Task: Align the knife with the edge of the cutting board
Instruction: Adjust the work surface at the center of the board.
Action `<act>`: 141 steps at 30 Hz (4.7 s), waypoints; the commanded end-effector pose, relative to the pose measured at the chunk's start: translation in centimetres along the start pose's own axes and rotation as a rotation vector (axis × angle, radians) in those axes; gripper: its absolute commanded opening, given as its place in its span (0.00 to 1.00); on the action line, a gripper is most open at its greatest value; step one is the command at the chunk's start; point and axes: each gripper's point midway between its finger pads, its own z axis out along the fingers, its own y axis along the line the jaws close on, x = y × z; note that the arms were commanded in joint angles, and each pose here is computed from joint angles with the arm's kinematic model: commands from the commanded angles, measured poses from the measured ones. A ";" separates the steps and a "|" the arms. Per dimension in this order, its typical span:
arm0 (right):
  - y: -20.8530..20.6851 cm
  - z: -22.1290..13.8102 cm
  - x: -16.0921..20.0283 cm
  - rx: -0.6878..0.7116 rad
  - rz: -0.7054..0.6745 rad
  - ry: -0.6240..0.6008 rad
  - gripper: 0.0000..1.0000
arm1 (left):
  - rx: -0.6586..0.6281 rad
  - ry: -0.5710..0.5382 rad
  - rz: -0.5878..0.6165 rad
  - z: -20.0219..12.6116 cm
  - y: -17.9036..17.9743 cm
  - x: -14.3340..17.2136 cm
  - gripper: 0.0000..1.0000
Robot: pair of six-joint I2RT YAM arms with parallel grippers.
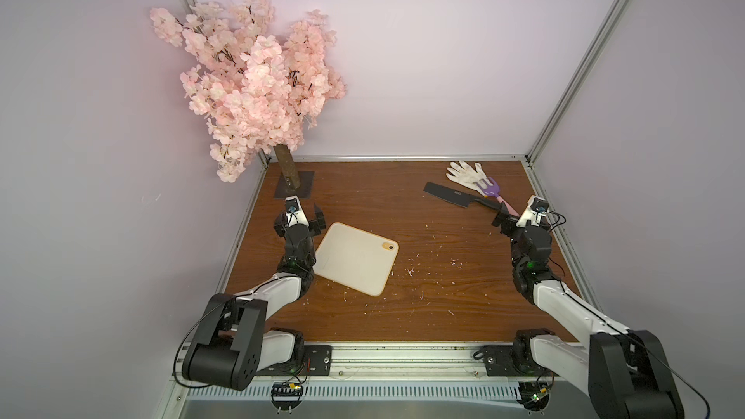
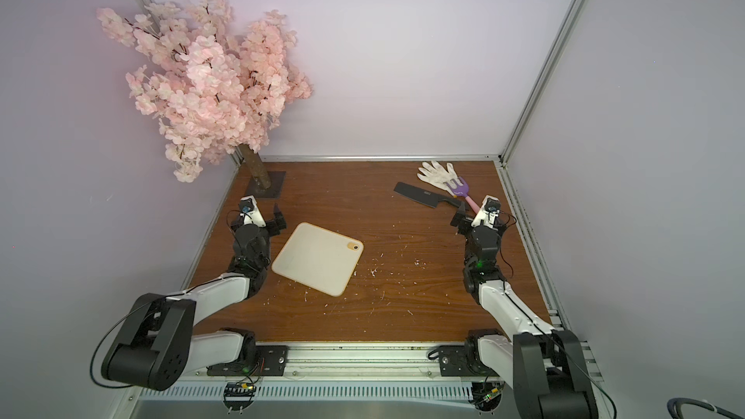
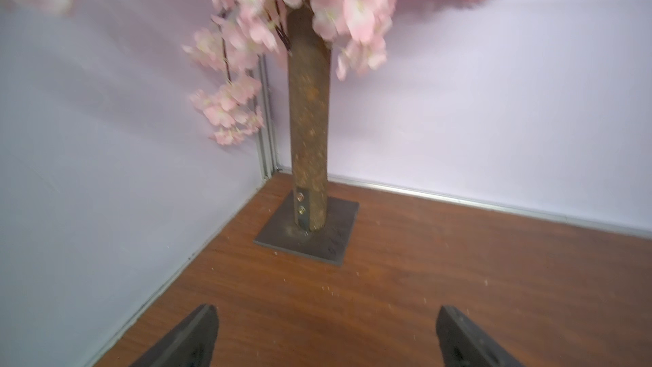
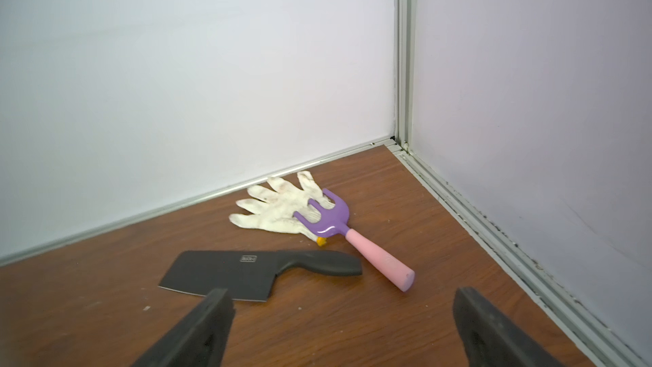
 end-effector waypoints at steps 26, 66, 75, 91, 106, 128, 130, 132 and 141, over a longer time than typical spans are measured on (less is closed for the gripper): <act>26.3 -18.1 17.6 -0.737 0.005 0.702 1.00 | -0.110 0.691 -0.235 -4.5 0.6 13.3 0.99; 30.8 -18.5 25.0 -0.751 -0.002 0.947 1.00 | 0.086 0.946 -0.219 -9.1 -4.4 20.6 1.00; 28.9 -16.5 25.2 -0.719 0.052 0.984 1.00 | 0.168 0.972 -0.237 -12.5 -7.6 22.1 1.00; 25.0 -11.6 23.7 -0.634 -0.004 0.975 1.00 | 0.313 0.964 -0.307 -16.0 -14.2 22.9 1.00; 22.9 -9.0 23.9 -0.573 -0.013 0.977 1.00 | 0.380 0.979 -0.304 -17.8 -19.0 24.0 1.00; 22.6 -8.4 23.2 -0.569 0.012 0.968 1.00 | 0.406 0.992 -0.307 -18.2 -19.6 24.5 1.00; 22.6 -8.0 22.8 -0.571 0.017 0.967 0.99 | 0.407 0.988 -0.306 -18.1 -19.7 24.3 1.00; 22.5 -7.4 22.0 -0.569 0.024 0.953 1.00 | 0.407 0.979 -0.301 -18.0 -19.8 23.9 1.00; 19.1 -2.9 15.6 -0.503 -0.051 0.853 1.00 | 0.401 0.911 -0.258 -15.9 -19.6 19.6 1.00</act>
